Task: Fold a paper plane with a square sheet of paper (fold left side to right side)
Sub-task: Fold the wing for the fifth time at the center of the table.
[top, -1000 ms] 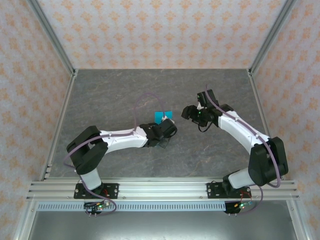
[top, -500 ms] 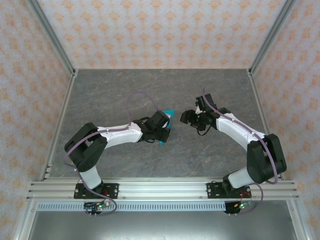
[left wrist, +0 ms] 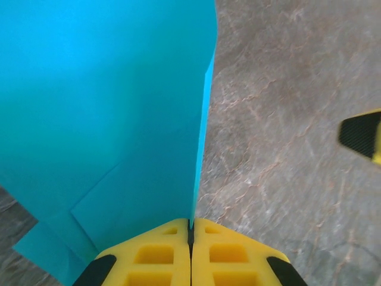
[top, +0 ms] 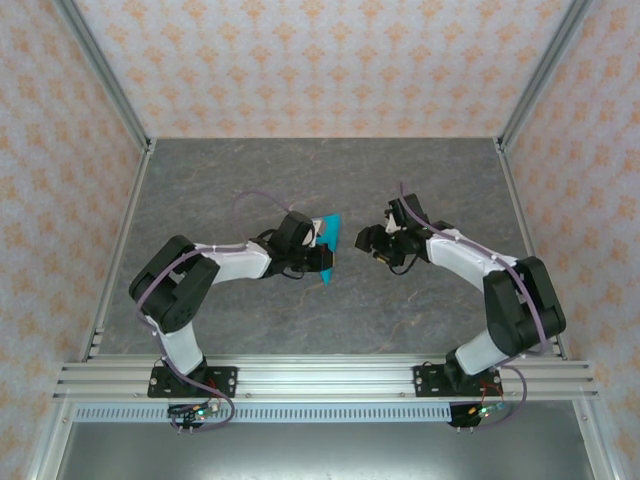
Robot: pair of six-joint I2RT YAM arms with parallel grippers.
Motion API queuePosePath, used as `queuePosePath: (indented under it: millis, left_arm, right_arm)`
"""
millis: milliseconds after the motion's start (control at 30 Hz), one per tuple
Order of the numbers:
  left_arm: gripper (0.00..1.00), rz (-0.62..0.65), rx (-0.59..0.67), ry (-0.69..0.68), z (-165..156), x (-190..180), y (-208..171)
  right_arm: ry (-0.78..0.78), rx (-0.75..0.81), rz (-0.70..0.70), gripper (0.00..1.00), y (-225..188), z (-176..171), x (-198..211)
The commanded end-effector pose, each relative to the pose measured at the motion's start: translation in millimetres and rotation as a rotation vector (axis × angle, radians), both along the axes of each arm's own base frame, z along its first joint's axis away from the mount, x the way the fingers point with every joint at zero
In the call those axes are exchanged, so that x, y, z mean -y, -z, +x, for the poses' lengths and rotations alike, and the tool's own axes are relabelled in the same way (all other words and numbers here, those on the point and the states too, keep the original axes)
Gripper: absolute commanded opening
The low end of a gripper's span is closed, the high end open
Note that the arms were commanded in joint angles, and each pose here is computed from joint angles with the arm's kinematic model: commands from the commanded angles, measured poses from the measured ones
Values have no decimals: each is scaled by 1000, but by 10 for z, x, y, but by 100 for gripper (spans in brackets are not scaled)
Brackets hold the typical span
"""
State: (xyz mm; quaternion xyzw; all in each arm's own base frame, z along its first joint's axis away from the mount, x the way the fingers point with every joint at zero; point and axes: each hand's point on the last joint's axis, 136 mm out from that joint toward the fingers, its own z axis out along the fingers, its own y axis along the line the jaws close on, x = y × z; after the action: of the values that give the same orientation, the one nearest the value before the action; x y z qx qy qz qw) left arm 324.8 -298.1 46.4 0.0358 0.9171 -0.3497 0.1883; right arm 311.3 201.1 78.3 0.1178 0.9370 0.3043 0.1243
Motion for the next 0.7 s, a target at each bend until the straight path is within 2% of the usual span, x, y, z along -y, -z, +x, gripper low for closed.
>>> queuePosePath:
  millis: [0, 333, 667]
  left_arm:
    - [4, -109, -28, 5, 11, 100, -42]
    - [2, -161, -37, -33, 9, -28, -104]
    - [1, -197, -44, -96, -8, -274, -94]
  right_arm:
    - [-18, 16, 43, 60, 8, 18, -151]
    - [-21, 71, 158, 57, -18, 133, -445]
    - [-44, 82, 174, 57, -21, 154, -506]
